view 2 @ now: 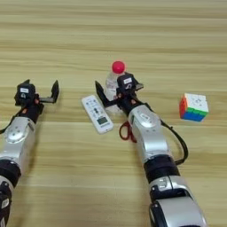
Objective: Move the objects on the table
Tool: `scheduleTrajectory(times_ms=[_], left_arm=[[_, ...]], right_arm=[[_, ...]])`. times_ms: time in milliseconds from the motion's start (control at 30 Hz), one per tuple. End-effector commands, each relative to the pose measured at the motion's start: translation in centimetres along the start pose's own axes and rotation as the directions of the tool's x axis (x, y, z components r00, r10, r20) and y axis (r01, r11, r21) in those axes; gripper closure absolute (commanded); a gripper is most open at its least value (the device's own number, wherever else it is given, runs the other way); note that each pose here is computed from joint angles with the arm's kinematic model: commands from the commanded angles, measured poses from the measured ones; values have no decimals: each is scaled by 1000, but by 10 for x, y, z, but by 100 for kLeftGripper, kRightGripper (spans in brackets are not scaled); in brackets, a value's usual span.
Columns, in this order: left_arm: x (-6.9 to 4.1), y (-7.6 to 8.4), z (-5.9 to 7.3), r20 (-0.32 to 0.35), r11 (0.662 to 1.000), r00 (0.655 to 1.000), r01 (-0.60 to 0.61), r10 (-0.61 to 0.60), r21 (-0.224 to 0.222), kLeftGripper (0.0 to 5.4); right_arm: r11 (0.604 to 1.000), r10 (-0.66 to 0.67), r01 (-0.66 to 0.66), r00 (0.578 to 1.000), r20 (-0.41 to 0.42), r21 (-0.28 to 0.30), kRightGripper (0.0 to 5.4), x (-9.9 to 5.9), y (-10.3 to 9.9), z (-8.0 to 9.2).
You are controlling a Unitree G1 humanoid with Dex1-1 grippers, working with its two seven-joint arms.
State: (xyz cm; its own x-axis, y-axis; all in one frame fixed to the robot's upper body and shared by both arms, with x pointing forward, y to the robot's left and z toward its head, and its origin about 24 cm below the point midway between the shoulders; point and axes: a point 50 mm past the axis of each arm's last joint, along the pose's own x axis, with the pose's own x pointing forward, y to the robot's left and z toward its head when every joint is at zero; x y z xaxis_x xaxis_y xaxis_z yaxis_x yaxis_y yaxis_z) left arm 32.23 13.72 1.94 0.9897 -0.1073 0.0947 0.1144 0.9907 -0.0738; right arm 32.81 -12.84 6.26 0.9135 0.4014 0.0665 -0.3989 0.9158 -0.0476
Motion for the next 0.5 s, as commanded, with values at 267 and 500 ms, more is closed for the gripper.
scheduleTrajectory(times_ms=[267,500], left_arm=[[2,-2,2,6,1000,1000,6,-6,8,0],[3,-2,2,5,1000,1000,5,-6,8,0]], right_arm=[[1000,11,-12,1000,-14,-26,4,-22,-1,-4],[999,24,-25,999,-43,-39,4,-36,0,-8]])
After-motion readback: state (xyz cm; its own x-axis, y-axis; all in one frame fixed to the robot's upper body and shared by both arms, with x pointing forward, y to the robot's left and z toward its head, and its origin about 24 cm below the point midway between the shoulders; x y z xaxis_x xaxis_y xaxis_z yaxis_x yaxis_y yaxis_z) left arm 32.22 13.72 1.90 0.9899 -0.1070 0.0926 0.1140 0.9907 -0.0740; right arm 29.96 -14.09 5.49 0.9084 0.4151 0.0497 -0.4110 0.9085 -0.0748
